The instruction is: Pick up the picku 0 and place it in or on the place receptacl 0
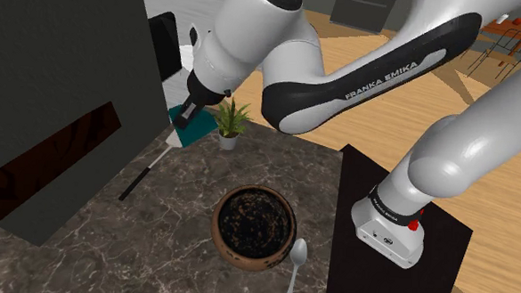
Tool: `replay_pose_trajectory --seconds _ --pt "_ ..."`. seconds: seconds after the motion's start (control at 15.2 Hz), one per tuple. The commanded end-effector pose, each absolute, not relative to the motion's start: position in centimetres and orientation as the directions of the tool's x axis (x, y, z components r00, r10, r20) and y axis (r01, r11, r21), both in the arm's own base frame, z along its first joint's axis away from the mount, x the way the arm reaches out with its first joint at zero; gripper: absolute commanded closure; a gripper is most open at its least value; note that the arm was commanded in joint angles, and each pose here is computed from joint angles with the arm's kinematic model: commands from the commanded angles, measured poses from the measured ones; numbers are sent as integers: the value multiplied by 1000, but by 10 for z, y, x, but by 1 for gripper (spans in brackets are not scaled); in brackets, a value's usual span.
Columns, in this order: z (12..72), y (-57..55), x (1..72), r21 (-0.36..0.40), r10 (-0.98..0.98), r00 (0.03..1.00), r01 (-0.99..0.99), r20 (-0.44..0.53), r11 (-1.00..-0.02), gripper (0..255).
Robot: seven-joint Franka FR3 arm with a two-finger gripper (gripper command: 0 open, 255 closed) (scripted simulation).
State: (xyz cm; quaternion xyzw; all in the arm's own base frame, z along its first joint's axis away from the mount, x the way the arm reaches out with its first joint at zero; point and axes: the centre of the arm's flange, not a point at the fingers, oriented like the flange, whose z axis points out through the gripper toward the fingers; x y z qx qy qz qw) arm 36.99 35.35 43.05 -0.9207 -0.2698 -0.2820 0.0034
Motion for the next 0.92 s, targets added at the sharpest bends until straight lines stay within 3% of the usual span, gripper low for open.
replay_pose_trajectory --seconds 0.0,0.33,0.86 --pt "442 352 371 145 495 695 499 521 -854 255" --pt "466 352 371 145 495 695 499 521 -854 255" --pt "483 351 267 145 495 695 499 521 -854 255"
